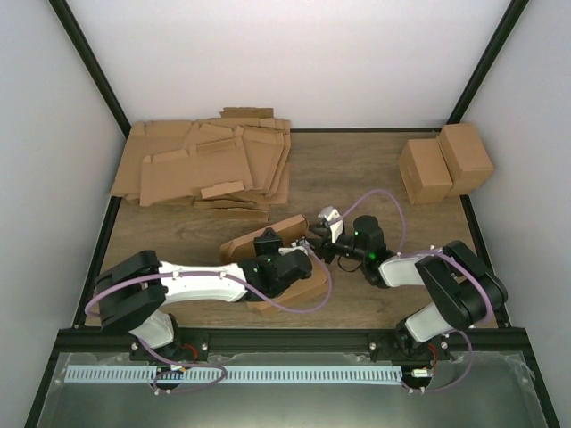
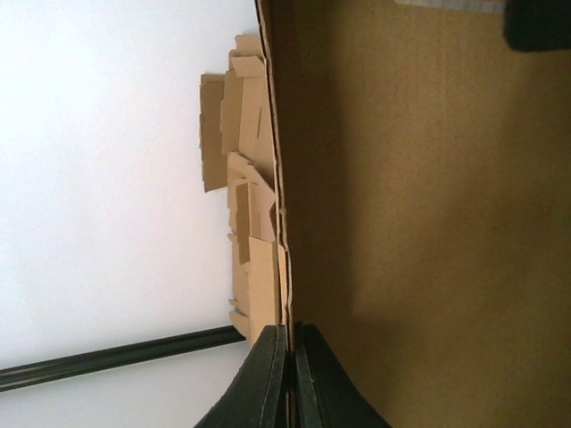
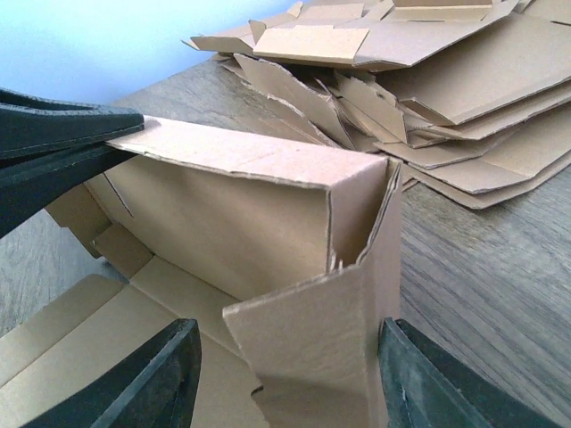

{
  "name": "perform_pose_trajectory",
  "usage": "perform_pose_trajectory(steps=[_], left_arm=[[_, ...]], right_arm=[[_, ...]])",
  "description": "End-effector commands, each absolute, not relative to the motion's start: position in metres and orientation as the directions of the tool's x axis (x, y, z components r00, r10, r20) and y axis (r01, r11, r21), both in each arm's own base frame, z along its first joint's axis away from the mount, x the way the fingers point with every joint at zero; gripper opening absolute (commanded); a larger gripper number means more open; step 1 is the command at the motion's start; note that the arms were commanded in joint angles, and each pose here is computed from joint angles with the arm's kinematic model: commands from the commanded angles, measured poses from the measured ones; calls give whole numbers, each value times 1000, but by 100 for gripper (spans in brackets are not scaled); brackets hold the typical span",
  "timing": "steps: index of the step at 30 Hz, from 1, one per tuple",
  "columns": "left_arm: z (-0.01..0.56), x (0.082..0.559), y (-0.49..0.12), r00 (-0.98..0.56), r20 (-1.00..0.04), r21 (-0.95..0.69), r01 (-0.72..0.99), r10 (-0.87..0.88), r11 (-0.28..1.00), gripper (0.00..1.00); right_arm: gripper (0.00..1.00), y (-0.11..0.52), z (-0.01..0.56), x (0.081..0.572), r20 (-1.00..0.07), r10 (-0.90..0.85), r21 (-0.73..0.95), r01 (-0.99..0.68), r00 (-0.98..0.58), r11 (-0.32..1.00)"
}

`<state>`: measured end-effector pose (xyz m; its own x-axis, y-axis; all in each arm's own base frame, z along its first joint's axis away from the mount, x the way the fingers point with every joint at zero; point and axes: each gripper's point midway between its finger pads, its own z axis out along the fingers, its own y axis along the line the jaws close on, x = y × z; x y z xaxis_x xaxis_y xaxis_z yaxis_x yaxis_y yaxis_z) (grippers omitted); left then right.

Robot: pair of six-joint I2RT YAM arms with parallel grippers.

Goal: Fold the paper box

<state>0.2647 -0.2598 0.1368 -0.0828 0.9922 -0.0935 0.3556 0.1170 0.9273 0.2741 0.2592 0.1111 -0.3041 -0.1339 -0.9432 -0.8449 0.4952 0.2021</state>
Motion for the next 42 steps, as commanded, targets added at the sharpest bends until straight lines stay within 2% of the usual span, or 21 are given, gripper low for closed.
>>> perform_pose_trajectory(steps=[1,17,26,31,37,42], left_arm=[[113,260,-256,-79,10,928,371,997,20,4],[100,251,-263,-91,-31,921,385,995,63,4],[99,250,-269,-94,-34,915,396,995,69,4],[101,248,-272,-92,-43,915,396,995,76,4],[101,247,-274,-86,-44,913,400,995,75,4],[102,245,-275,-84,-41,914,400,996,71,4]], right_arm=[[57,258,120,275,-955,-106,189,-845,-277,499],[60,220,141,263,-954,7,246,-769,-301,590],[60,185,138,295,-935,65,289,-639,-349,713],[57,201,128,300,-924,13,297,-695,-383,655],[57,233,125,286,-946,-62,235,-805,-318,545],[57,244,121,290,-949,-89,210,-818,-302,536]])
